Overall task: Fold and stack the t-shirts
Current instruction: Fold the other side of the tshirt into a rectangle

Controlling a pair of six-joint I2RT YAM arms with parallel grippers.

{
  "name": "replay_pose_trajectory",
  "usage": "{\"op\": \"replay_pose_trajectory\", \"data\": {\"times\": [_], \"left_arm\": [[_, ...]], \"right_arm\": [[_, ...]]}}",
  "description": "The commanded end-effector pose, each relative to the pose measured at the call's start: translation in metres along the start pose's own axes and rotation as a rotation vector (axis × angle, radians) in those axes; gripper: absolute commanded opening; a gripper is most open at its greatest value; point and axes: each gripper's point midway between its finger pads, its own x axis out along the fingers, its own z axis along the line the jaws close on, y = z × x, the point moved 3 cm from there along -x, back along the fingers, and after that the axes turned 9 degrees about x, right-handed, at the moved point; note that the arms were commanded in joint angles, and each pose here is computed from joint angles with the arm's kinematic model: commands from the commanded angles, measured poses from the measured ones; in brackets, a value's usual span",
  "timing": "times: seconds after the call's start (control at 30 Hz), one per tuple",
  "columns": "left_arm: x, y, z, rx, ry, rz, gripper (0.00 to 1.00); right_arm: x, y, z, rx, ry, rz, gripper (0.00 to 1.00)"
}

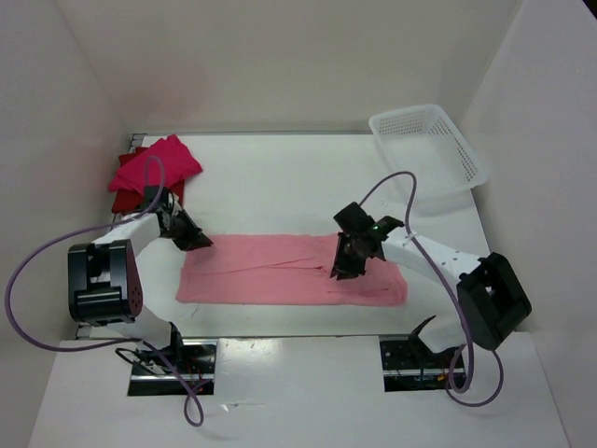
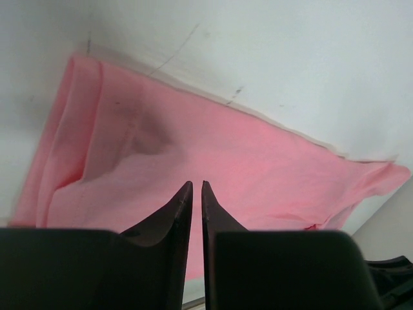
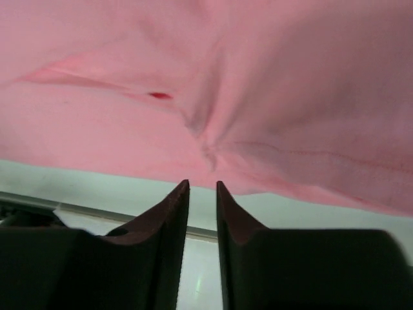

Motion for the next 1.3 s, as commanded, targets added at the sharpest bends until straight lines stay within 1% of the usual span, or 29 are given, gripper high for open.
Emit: {"op": "replay_pose_trajectory", "data": {"times": [0.0, 0.03, 0.07, 0.1, 0.13, 0.2, 0.27, 0.3, 0.33, 0.4, 0.47, 0.5, 0.57, 0.6, 0.8, 0.93, 1.1, 1.17, 1.23, 1.27], "left_arm": [[-0.022, -0.017, -0.028, 0.067, 0.041, -0.088, 0.16], [-0.025, -0.018, -0.035, 0.090, 0.048, -0.105, 0.16], [-0.023, -0.015, -0.039, 0.097, 0.043, -0.100, 0.16], [-0.019, -0.006, -0.049, 0.117, 0.047, -0.081, 0.18], [-0.011, -0.004, -0.053, 0.124, 0.053, -0.072, 0.18], [0.000, 0.002, -0.062, 0.134, 0.057, -0.039, 0.18], [0.015, 0.004, -0.058, 0.130, 0.040, -0.004, 0.18], [0.018, 0.001, -0.059, 0.131, 0.042, -0.006, 0.18], [0.026, 0.003, -0.053, 0.111, 0.031, 0.023, 0.18], [0.029, -0.002, -0.045, 0.082, 0.032, 0.028, 0.18], [0.031, -0.003, -0.038, 0.059, 0.038, 0.035, 0.18], [0.033, -0.004, -0.029, 0.035, 0.025, 0.040, 0.18], [0.035, -0.002, -0.021, 0.009, 0.022, 0.056, 0.18], [0.034, -0.008, -0.016, -0.016, 0.029, 0.047, 0.18], [0.035, 0.002, 0.021, -0.148, 0.029, 0.094, 0.18], [0.033, 0.002, 0.030, -0.184, 0.040, 0.093, 0.18], [0.014, -0.012, 0.026, -0.172, 0.058, 0.029, 0.18], [0.006, -0.017, 0.026, -0.177, 0.063, 0.002, 0.18], [-0.006, -0.024, 0.022, -0.163, 0.078, -0.044, 0.18], [-0.012, -0.027, 0.019, -0.161, 0.095, -0.060, 0.18]], "right_arm": [[-0.033, -0.048, 0.010, 0.055, -0.106, -0.118, 0.25], [-0.034, -0.060, 0.006, 0.078, -0.109, -0.142, 0.19], [-0.036, -0.074, 0.000, 0.103, -0.107, -0.177, 0.08], [-0.037, -0.090, -0.001, 0.121, -0.122, -0.228, 0.05], [-0.037, -0.112, -0.015, 0.175, -0.100, -0.276, 0.01], [-0.032, -0.137, -0.028, 0.223, -0.067, -0.320, 0.00], [-0.030, -0.169, -0.037, 0.270, -0.035, -0.397, 0.00], [-0.030, -0.176, -0.041, 0.273, -0.017, -0.408, 0.10], [-0.030, -0.187, -0.049, 0.290, 0.000, -0.430, 0.16], [-0.024, -0.199, -0.060, 0.312, 0.030, -0.458, 0.22], [-0.018, -0.208, -0.068, 0.334, 0.046, -0.469, 0.23], [-0.015, -0.210, -0.075, 0.341, 0.084, -0.487, 0.24], [-0.007, -0.211, -0.078, 0.343, 0.105, -0.479, 0.24], [-0.004, -0.209, -0.083, 0.346, 0.128, -0.483, 0.24], [0.004, -0.209, -0.096, 0.372, 0.187, -0.502, 0.24], [0.011, -0.205, -0.104, 0.383, 0.227, -0.489, 0.29], [0.014, -0.199, -0.105, 0.384, 0.235, -0.475, 0.33], [0.008, -0.198, -0.097, 0.370, 0.214, -0.490, 0.33], [-0.007, -0.198, -0.079, 0.343, 0.147, -0.523, 0.37], [-0.010, -0.197, -0.075, 0.340, 0.122, -0.518, 0.39]]}}
